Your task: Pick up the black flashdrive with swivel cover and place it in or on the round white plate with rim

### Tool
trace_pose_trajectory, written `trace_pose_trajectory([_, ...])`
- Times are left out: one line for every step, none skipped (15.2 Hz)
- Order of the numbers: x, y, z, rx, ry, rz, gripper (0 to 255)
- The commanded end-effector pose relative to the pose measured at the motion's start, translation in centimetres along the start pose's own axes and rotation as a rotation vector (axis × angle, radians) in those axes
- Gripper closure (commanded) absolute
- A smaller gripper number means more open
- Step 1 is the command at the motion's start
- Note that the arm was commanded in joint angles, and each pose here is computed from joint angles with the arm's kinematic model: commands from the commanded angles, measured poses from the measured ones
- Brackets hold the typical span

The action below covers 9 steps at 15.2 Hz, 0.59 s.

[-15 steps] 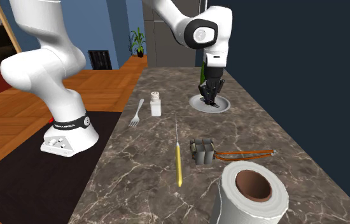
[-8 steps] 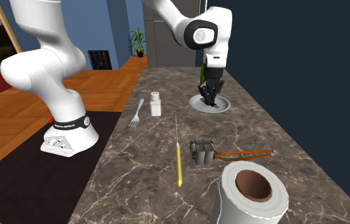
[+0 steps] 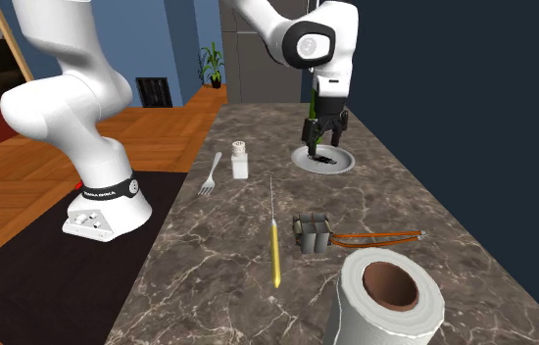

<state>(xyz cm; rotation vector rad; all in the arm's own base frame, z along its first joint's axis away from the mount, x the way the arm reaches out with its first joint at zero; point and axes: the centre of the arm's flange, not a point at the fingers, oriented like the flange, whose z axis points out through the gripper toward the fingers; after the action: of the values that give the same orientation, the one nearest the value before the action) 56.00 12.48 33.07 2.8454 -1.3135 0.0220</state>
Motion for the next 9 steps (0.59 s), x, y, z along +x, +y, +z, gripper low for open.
trace_pose_trajectory([0.0,-0.1,-2.3,0.000,0.000,0.000,0])
trace_pose_trajectory([0.0,-0.1,-3.4,0.000,0.000,0.000,0])
trace_pose_trajectory([0.0,-0.1,-3.4,0.000,0.000,0.000,0])
trace_pose_trajectory([0.0,-0.1,-3.4,0.000,0.000,0.000,0])
trace_pose_trajectory([0.0,-0.1,-3.4,0.000,0.000,0.000,0])
trace_pose_trajectory([0.0,-0.1,-3.4,0.000,0.000,0.000,0])
trace_pose_trajectory([0.0,-0.1,-3.4,0.000,0.000,0.000,0])
trace_pose_trajectory([0.0,-0.1,-3.4,0.000,0.000,0.000,0])
trace_pose_trajectory([0.0,-0.1,-3.4,0.000,0.000,0.000,0])
